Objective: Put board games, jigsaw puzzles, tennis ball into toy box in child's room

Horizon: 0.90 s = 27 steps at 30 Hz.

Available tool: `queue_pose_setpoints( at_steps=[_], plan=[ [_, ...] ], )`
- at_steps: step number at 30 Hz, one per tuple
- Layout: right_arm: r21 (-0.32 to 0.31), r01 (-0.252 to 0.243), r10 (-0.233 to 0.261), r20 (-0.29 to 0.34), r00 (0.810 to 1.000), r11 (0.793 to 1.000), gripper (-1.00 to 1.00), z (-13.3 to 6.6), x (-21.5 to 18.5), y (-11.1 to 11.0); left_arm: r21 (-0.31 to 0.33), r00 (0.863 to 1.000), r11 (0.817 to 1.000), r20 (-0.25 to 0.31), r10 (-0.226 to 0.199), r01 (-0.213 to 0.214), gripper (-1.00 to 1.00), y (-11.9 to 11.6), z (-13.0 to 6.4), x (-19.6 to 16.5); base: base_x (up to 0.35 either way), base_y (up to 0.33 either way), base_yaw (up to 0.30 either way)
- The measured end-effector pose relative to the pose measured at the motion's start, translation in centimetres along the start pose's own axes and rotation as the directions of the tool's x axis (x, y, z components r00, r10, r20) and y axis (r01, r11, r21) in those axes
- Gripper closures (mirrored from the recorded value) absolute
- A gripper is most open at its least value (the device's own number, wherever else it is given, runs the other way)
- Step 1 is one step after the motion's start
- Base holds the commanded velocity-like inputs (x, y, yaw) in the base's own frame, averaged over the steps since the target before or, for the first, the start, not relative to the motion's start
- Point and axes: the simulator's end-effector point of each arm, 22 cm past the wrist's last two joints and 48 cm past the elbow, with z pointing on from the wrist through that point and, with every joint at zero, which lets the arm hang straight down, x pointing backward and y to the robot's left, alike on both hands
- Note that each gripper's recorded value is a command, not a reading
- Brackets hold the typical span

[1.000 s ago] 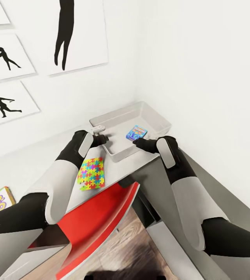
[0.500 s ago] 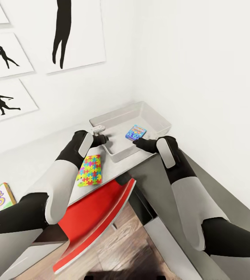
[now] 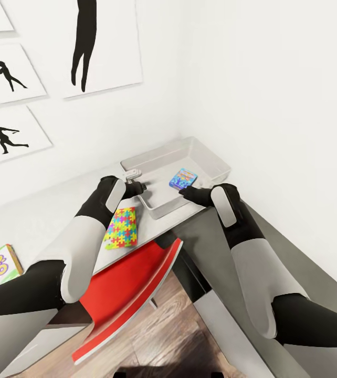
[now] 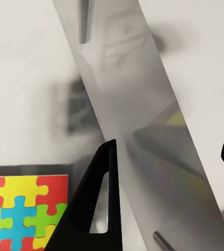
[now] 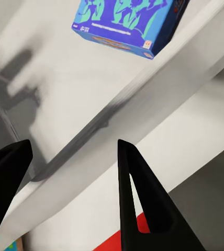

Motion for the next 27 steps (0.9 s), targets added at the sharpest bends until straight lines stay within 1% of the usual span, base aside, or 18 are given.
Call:
queue_pose_setpoints(
  at_steps=[12, 18, 27],
  plan=[
    [0.0, 0.0, 0.0, 0.0, 1.0, 1.0, 1.0, 0.0, 0.01, 0.01, 0.0, 1.0, 1.0, 0.0, 0.001, -0.001, 1.0, 0.01, 0.0, 0.01, -0.001, 0.0, 0.0],
    [0.0, 0.001, -0.001, 0.0, 1.0, 1.0, 1.0, -0.01, -0.01, 0.02, 0.001, 1.0, 1.0, 0.0, 0.001, -0.001, 1.0, 0.0, -0.02, -0.03, -0.069, 0.0, 0.0],
    [0.0, 0.001, -0.001, 0.0, 1.0, 1.0, 1.0, -0.03, -0.02, 0.02, 0.001, 1.0, 1.0, -0.001, 0.0, 0.0, 1.0, -0.01, -0.02, -0.01, -0.01, 0.0, 0.0]
  ],
)
